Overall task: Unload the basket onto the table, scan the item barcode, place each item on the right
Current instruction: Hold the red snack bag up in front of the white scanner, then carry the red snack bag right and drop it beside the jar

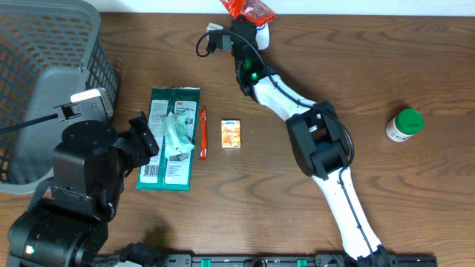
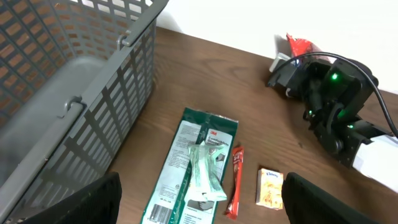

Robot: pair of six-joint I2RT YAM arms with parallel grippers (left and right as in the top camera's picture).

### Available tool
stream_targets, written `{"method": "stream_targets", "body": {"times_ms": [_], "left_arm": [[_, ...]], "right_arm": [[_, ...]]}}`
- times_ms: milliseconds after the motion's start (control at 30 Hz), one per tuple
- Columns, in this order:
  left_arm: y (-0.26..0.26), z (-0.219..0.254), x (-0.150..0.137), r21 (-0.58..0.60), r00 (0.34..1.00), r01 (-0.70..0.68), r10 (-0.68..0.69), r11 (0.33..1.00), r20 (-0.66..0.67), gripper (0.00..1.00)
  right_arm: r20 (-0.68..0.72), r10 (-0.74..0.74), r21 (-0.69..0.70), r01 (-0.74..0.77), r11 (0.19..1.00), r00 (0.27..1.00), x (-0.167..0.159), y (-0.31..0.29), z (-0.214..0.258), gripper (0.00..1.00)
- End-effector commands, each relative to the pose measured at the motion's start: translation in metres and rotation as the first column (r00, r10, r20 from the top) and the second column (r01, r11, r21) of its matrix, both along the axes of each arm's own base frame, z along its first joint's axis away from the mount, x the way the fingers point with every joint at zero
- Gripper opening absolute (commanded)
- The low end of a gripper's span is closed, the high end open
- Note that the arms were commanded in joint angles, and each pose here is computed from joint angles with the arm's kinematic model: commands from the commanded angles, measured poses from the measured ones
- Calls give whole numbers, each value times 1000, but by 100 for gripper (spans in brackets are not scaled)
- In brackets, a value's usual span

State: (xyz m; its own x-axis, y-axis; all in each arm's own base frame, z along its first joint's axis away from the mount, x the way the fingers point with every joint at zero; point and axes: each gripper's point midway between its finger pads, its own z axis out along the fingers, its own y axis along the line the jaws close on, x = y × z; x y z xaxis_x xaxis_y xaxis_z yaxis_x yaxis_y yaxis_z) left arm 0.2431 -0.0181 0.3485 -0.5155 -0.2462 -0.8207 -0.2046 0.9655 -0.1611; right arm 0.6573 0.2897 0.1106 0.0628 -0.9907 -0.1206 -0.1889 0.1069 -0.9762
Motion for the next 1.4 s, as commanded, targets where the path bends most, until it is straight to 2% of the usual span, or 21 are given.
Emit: {"method": "stream_targets", "body": {"times_ms": [0, 300, 467, 533, 700, 833, 900, 967, 1033, 1100, 1133, 1167, 1200, 1233, 1267, 1300, 1333, 1367], "left_arm": [[3, 2, -1, 12, 1000, -6, 6, 1000, 5, 82], [3, 2, -1, 12, 1000, -6, 6, 1000, 5, 82], [3, 2, -1, 12, 1000, -6, 6, 1000, 5, 82], [3, 2, -1, 12, 1000, -6, 6, 1000, 5, 82], [3, 2, -1, 12, 1000, -6, 6, 1000, 5, 82], [3, 2, -1, 12, 1000, -6, 6, 1000, 5, 82], [3, 2, -1, 12, 1000, -6, 6, 1000, 5, 82], [3, 2, -1, 12, 1000, -6, 6, 1000, 5, 82], [3, 2, -1, 12, 1000, -6, 6, 1000, 5, 82], [3, 2, -1, 12, 1000, -6, 6, 1000, 5, 82], [3, 2, -1, 12, 1000, -6, 6, 1000, 5, 82], [3, 2, -1, 12, 1000, -6, 6, 1000, 5, 82], [3, 2, -1, 12, 1000, -6, 6, 1000, 5, 82], [3, 2, -1, 12, 1000, -6, 6, 1000, 5, 82], [3, 2, -1, 12, 1000, -6, 6, 1000, 5, 82], [3, 2, -1, 12, 1000, -6, 6, 1000, 5, 82], [3, 2, -1, 12, 1000, -6, 6, 1000, 5, 82], [3, 2, -1, 12, 1000, -6, 6, 1000, 5, 82]], "right_arm": [[-11, 5, 121, -3, 993, 1000, -3, 14, -1, 1], [-36, -31, 193, 38, 980, 999, -2, 6, -4, 1], [12, -62, 272, 57, 961, 998, 0, -3, 40, 1], [27, -68, 300, 57, 952, 997, -3, -8, 76, 1], [-28, -79, 351, 84, 932, 996, -26, -19, 138, 1], [-174, -112, 439, 179, 880, 978, -66, -42, 180, 1], [-249, -128, 453, 232, 861, 960, -83, -53, 184, 1], [-377, -175, 467, 350, 812, 909, -113, -77, 184, 1], [-497, -223, 485, 482, 730, 839, -139, -102, 177, 1], [-645, -186, 493, 590, 639, 741, -166, -115, 162, 1], [-727, -109, 503, 635, 586, 678, -179, -111, 150, 1], [-816, 52, 512, 678, 527, 576, -196, -94, 137, 4], [-859, 200, 503, 703, 503, 471, -208, -75, 125, 24], [-871, 265, 491, 716, 497, 414, -213, -65, 115, 35], [-877, 297, 480, 722, 498, 379, -216, -59, 108, 53], [-884, 313, 464, 730, 501, 347, -217, -55, 97, 81], [-899, 309, 430, 758, 490, 310, -216, -52, 78, 96], [-916, 296, 386, 805, 452, 273, -212, -50, 54, 96]]}}
